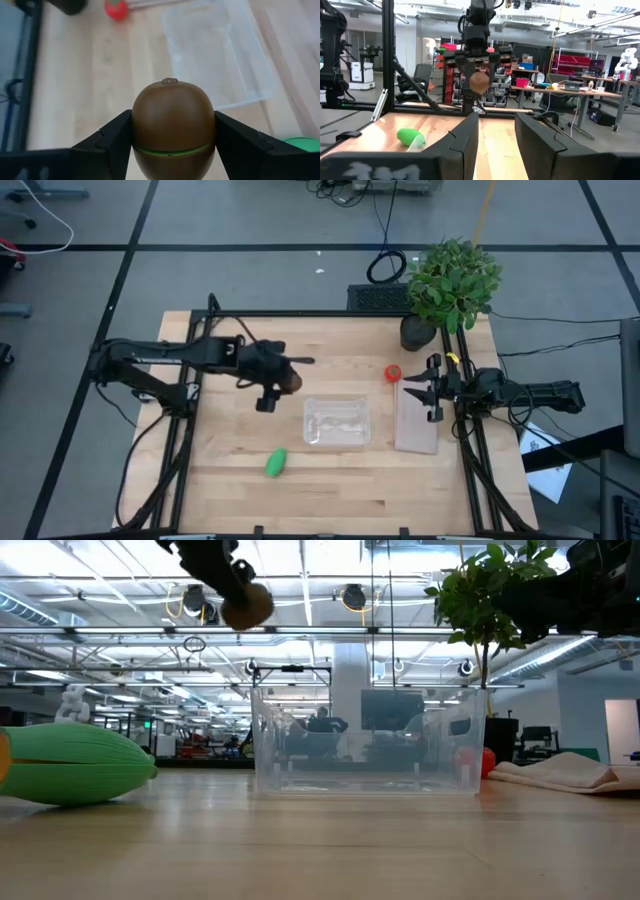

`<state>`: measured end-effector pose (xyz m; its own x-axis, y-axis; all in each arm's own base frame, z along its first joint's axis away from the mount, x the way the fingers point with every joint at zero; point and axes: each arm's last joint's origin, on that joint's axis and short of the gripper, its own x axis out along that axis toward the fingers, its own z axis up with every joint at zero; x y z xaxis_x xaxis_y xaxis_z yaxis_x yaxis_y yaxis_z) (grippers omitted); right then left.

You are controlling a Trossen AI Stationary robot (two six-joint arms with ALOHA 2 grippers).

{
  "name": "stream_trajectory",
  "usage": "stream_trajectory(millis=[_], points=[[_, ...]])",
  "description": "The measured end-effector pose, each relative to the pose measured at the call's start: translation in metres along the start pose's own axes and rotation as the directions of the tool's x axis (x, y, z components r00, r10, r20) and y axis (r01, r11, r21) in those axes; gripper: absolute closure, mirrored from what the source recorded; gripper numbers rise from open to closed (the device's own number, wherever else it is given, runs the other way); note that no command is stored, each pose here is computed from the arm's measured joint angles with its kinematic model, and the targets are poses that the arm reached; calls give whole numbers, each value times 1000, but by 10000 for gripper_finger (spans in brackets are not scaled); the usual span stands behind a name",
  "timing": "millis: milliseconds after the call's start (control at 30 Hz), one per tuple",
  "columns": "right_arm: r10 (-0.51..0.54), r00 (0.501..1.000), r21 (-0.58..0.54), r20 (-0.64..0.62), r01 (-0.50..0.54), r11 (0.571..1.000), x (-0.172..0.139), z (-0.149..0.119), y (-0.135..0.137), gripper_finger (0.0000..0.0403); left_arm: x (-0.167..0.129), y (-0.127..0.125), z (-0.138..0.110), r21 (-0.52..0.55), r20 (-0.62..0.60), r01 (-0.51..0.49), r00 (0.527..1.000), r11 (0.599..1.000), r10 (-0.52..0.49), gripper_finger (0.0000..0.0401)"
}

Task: Pick and placing Produce into tupperware
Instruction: Put the kiwi into the transparent bin

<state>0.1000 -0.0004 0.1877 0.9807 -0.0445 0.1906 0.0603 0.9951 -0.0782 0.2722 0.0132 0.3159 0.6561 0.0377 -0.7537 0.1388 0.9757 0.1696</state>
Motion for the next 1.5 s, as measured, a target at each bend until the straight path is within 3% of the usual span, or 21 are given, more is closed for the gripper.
stream_trajectory(millis=[633, 1000, 1367, 1500], points=[[-1, 1000, 0, 7, 1, 1000, 0, 1, 0, 282, -73, 4, -8, -11, 215, -79, 973, 997, 80, 171], [-1, 1000, 0, 7, 1, 1000, 0, 1, 0, 282, -112, 0, -29, -47, 216, -154, 963, 987, 161, 165], [-1, 1000, 1, 6, 1, 1000, 0, 1, 0, 282, -119, -7, -53, -88, 255, -145, 953, 986, 163, 163], [0, 1000, 1, 6, 0, 1000, 0, 1, 0, 282, -112, -11, -59, -84, 363, -91, 925, 992, 116, 163]])
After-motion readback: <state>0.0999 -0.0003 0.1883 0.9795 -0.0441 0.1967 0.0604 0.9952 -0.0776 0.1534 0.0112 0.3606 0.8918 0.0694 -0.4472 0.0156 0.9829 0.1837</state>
